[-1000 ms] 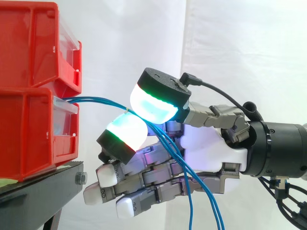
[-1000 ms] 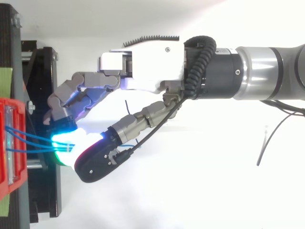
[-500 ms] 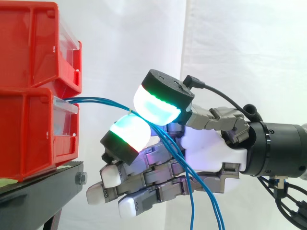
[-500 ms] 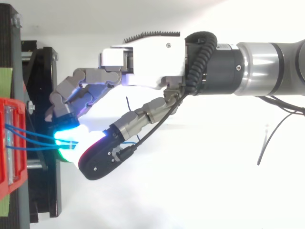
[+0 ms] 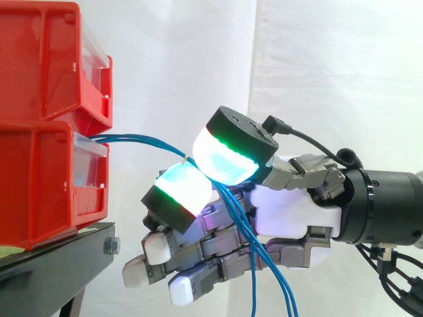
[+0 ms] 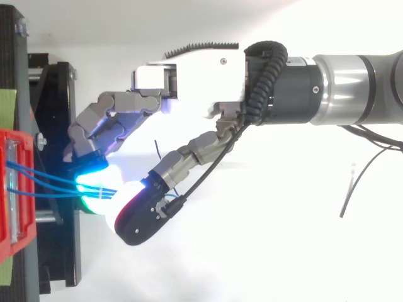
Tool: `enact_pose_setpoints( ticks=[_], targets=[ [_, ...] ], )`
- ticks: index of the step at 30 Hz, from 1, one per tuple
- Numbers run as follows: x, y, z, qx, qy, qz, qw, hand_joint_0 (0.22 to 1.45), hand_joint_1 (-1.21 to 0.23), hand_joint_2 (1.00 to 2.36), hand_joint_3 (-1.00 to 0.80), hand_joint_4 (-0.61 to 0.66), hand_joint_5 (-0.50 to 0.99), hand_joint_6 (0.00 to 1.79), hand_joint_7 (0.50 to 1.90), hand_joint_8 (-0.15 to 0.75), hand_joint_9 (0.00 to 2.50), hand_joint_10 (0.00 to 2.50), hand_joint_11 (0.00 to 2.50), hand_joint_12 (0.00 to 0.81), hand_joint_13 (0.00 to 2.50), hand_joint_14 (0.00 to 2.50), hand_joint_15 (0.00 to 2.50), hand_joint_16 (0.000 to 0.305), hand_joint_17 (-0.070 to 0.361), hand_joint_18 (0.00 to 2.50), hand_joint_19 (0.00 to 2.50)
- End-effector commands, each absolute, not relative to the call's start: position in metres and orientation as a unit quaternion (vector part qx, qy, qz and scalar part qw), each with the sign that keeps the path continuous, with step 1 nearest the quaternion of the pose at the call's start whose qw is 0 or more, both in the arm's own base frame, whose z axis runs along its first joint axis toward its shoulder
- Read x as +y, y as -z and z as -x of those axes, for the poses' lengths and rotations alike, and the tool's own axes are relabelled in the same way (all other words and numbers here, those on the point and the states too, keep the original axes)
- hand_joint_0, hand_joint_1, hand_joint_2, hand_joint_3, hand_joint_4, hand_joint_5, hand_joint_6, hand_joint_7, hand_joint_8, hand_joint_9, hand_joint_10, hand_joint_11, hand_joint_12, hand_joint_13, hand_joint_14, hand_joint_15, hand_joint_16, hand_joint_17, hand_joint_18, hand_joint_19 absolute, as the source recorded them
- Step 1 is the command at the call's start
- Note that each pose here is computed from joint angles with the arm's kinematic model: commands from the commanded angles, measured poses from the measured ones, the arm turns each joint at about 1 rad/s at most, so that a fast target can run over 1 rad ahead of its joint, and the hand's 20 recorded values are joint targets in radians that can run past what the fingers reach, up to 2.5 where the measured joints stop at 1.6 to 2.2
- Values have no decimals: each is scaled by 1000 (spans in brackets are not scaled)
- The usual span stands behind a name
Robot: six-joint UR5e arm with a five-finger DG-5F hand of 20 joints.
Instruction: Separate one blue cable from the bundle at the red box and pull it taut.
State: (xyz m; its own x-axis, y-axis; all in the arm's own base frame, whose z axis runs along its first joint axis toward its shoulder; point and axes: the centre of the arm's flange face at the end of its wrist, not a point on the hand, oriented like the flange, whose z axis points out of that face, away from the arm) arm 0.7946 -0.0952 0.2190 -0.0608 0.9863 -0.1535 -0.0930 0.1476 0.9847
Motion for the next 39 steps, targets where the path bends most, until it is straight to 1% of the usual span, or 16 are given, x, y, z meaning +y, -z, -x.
enact_pose_setpoints(
  ticks=[1, 10, 15, 19, 24, 28, 29, 31, 35, 39],
  targets=[
    [-96, -219, -794, 531, -498, -421, 541, 752, -908, 1000, -500, 114, -187, 908, 1127, 293, 813, 16, 596, 305, 515, 10, 243, 41, 92, 616, 451],
    [-96, -218, -794, 532, -498, -423, 538, 676, -863, 1000, -500, 125, -177, 897, 1109, 296, 841, 18, 601, 306, 531, 11, 261, 40, 91, 624, 475],
    [-96, -218, -794, 532, -497, -424, 539, 636, -941, 1000, -500, 130, -176, 891, 1120, 295, 845, 17, 617, 307, 535, 11, 266, 41, 91, 628, 499],
    [-96, -218, -794, 532, -497, -424, 539, 624, -956, 1000, -500, 124, -176, 890, 1108, 297, 849, 19, 617, 307, 537, 11, 269, 41, 92, 633, 500],
    [-95, -218, -794, 532, -497, -424, 539, 567, -982, 1000, -500, 134, -175, 876, 1112, 300, 854, 16, 615, 312, 541, 11, 277, 42, 94, 641, 502],
    [-95, -219, -794, 531, -498, -423, 540, 530, -956, 1000, -500, 143, -174, 870, 1100, 303, 853, 19, 613, 320, 541, 11, 281, 43, 97, 649, 504],
    [-95, -219, -794, 531, -498, -423, 540, 515, -930, 1000, -500, 143, -174, 869, 1093, 304, 857, 16, 606, 324, 543, 11, 277, 44, 99, 654, 500],
    [-95, -219, -794, 531, -498, -423, 540, 491, -914, 1000, -500, 151, -173, 859, 1061, 312, 866, 17, 606, 331, 548, 11, 281, 46, 103, 662, 501],
    [-95, -218, -794, 531, -498, -424, 539, 448, -929, 1000, -500, 158, -166, 834, 1017, 321, 870, 16, 606, 348, 548, 11, 278, 48, 109, 682, 504],
    [-95, -219, -794, 531, -499, -422, 540, 426, -871, 1000, -500, 173, -152, 802, 1007, 335, 906, 17, 612, 358, 569, 11, 285, 50, 113, 701, 508]
  ],
)
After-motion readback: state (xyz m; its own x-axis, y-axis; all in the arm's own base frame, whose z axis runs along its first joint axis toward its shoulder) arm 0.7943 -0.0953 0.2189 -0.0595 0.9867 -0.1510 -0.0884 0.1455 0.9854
